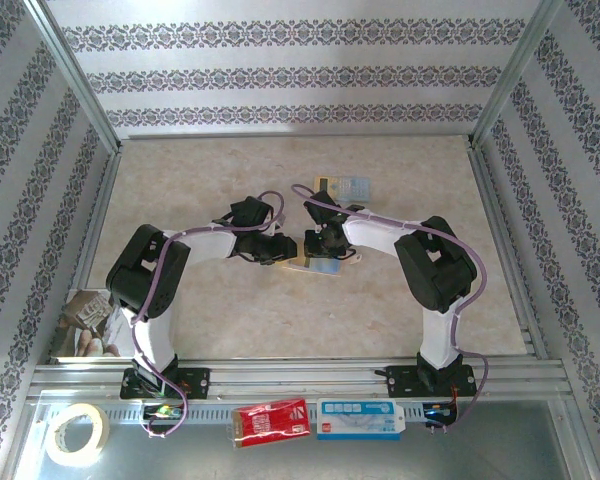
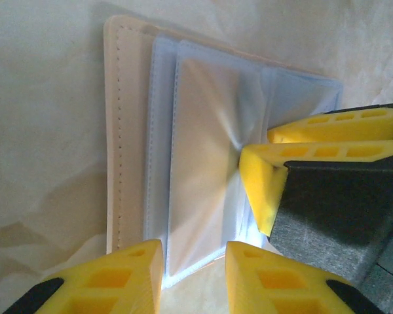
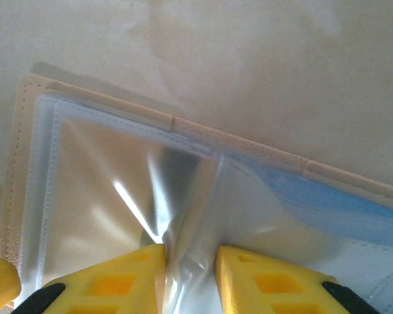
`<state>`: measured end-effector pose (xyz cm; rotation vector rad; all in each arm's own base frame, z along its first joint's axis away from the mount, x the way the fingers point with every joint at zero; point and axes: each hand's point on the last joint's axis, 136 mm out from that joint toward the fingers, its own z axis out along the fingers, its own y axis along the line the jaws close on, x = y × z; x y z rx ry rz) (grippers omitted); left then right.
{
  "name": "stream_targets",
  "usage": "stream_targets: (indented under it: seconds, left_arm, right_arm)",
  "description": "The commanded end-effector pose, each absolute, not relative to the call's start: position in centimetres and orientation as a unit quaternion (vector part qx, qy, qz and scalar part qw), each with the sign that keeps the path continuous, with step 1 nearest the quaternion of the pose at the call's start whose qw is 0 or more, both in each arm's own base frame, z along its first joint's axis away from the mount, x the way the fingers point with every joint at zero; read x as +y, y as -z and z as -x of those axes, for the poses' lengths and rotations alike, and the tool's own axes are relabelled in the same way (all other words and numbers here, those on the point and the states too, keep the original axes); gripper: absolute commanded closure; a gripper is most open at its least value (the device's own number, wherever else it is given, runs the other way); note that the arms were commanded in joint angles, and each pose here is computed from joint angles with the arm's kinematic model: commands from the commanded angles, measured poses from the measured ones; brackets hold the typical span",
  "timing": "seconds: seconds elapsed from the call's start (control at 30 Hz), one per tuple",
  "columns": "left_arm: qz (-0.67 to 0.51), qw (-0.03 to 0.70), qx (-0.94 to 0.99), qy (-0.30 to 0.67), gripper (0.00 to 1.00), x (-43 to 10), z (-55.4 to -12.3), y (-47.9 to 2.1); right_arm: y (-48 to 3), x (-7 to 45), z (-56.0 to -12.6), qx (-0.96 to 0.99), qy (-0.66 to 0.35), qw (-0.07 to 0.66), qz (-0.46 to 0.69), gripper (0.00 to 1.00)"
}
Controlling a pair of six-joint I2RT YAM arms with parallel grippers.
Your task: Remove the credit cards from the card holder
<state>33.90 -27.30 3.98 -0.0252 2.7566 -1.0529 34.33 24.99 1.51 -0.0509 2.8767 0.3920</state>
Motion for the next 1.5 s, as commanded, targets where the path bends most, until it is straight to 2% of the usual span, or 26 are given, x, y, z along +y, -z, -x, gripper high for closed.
stream_targets:
  seconds: [0.0, 0.3, 0.5, 1.17, 1.47]
  left_arm:
    - [-0.006, 0.077, 0.936, 0.342, 0.7, -27.6, -33.2, -2.8]
    - [-0.014, 0.064, 0.94, 0.336, 0.7, -27.8, -32.7, -2.2]
    - [-0.019, 0.065, 0.937, 0.343, 0.75, -28.2, -32.9, -2.8]
    - [-0.035, 0.096, 0.944, 0.315, 0.8, -27.2, -33.1, -4.5]
    - [-0.033, 0.091, 0.929, 0.356, 0.85, -28.4, -32.8, -4.9]
  right_arm:
    - [2.9, 22.3, -30.9, 0.995, -0.083, 0.046, 0.005, 0.69]
    - [3.0, 22.3, -30.9, 0.995, -0.089, 0.046, 0.0, 0.7]
    - [2.8, 22.4, -30.9, 0.994, -0.094, 0.046, -0.001, 0.7]
    - [2.7, 22.5, -31.0, 0.993, -0.104, 0.051, -0.006, 0.71]
    - [2.6, 22.5, -31.2, 0.992, -0.109, 0.056, -0.006, 0.71]
